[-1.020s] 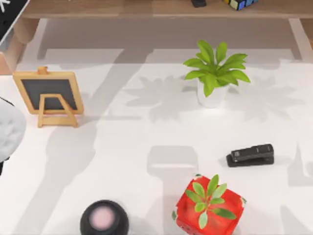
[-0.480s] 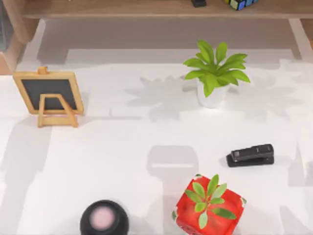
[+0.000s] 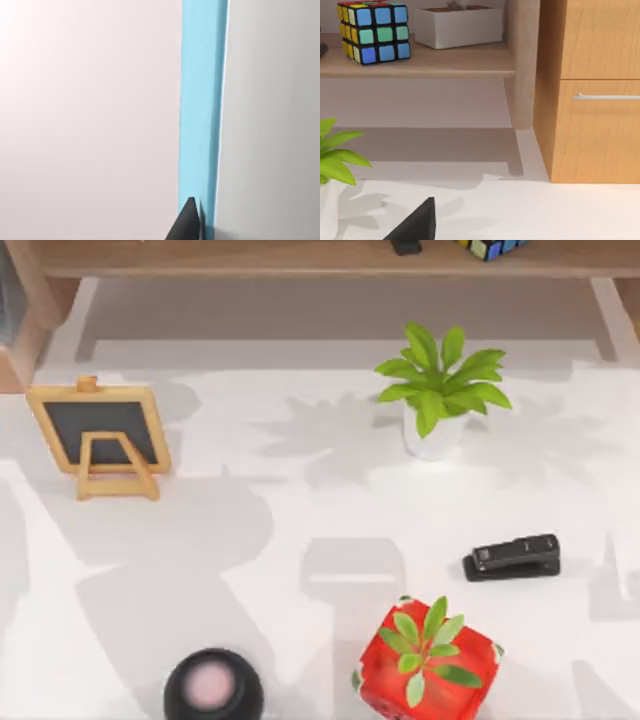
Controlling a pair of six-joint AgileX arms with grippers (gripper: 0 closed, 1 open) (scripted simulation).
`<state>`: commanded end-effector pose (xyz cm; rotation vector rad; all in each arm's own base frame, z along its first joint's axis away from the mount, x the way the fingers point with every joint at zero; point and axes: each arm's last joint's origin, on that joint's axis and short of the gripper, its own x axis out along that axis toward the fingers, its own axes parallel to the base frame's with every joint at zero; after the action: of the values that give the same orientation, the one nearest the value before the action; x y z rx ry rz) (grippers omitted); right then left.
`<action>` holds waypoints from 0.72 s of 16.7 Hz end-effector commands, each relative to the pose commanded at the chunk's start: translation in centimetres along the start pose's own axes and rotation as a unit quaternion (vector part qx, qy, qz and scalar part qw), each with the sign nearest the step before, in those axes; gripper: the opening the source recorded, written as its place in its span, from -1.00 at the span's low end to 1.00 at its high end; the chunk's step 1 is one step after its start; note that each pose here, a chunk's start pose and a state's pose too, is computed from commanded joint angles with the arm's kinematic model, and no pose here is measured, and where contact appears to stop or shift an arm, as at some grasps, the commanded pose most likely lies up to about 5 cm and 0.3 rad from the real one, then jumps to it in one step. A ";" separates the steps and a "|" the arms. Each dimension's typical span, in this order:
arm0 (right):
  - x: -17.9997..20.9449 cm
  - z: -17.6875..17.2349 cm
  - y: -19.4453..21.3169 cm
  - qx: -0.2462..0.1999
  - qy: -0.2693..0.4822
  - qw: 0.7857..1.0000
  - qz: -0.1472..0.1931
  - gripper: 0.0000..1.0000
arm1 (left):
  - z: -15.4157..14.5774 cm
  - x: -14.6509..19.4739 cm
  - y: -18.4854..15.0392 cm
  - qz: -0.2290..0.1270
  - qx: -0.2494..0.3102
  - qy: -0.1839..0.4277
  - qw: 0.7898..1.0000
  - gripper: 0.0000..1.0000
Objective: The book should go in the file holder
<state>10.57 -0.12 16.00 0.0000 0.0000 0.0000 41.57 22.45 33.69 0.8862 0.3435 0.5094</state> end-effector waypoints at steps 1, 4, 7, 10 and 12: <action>0.0 0.0 0.0 0.000 0.000 1.000 0.000 1.00 | -3.4 0.2 -0.5 -0.015 0.033 0.019 0.999 -1.00; 0.0 0.0 0.0 0.000 0.000 1.000 0.000 1.00 | -11.8 -1.0 -2.8 -0.071 0.120 0.050 0.989 -1.00; 0.0 0.0 0.0 0.000 0.000 1.000 0.000 1.00 | -16.3 -3.3 -5.8 -0.125 0.191 0.026 0.973 -1.00; 0.0 0.0 0.0 0.000 0.000 1.000 0.000 1.00 | -16.6 -5.2 -8.8 -0.156 0.256 -0.053 0.953 -1.00; 0.0 0.0 0.0 0.000 0.000 1.000 0.000 1.00 | -15.1 -6.0 -10.5 -0.160 0.293 -0.123 0.934 -1.00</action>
<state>10.57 -0.12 16.00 0.0000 0.0000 0.0000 32.18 23.29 16.79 1.4272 0.4076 -0.0230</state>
